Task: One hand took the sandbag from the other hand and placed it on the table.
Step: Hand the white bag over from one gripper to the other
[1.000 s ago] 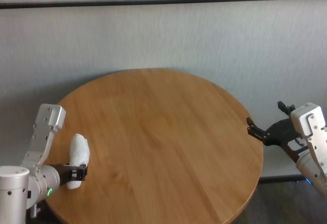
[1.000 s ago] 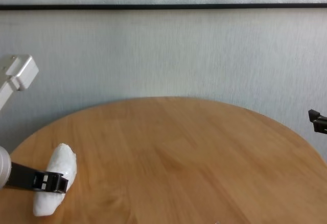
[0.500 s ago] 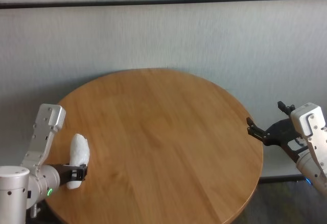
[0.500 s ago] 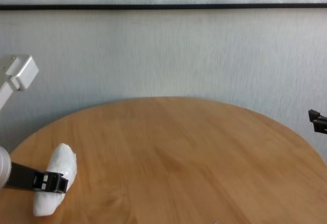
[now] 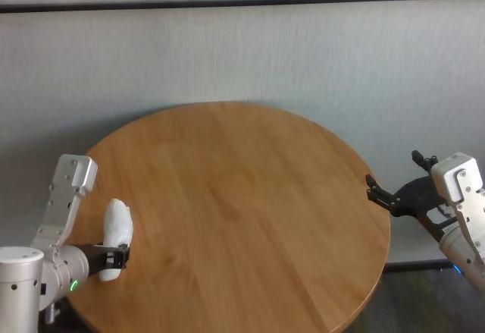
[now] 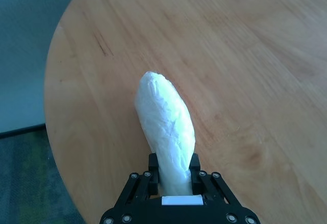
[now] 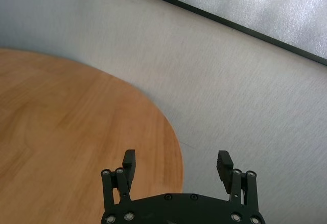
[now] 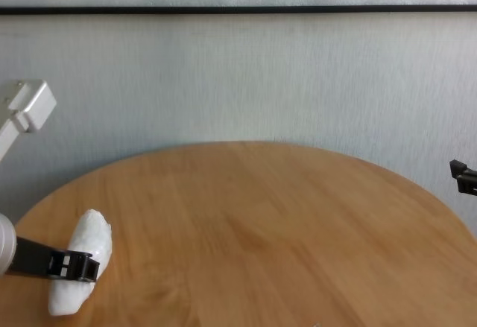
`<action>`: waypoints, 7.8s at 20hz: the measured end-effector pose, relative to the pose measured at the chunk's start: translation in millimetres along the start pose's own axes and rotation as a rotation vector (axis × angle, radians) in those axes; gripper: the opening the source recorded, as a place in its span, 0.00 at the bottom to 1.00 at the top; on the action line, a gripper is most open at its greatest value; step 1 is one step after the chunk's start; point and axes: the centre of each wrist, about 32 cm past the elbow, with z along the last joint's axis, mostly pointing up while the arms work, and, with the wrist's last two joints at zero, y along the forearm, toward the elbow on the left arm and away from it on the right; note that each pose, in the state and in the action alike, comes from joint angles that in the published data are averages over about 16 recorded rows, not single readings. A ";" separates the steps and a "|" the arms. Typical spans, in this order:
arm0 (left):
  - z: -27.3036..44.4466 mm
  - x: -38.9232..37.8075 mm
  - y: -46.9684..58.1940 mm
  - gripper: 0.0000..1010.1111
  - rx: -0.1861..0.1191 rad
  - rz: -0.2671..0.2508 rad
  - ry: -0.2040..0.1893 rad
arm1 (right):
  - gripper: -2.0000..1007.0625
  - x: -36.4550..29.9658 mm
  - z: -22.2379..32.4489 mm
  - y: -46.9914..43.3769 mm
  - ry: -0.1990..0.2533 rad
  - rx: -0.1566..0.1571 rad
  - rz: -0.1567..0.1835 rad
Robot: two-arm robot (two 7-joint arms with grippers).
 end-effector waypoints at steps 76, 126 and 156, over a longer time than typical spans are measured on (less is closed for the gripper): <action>-15.0 -10.6 16.2 0.36 -0.353 -0.122 -0.216 | 0.99 0.0 0.0 0.0 0.000 0.000 0.000; -1.0 -29.9 34.7 0.36 -0.541 -0.407 -0.442 | 0.99 0.0 0.0 0.0 0.000 0.000 0.000; 6.6 -35.5 39.6 0.36 -0.592 -0.459 -0.466 | 0.99 0.0 0.0 0.0 0.000 0.000 0.000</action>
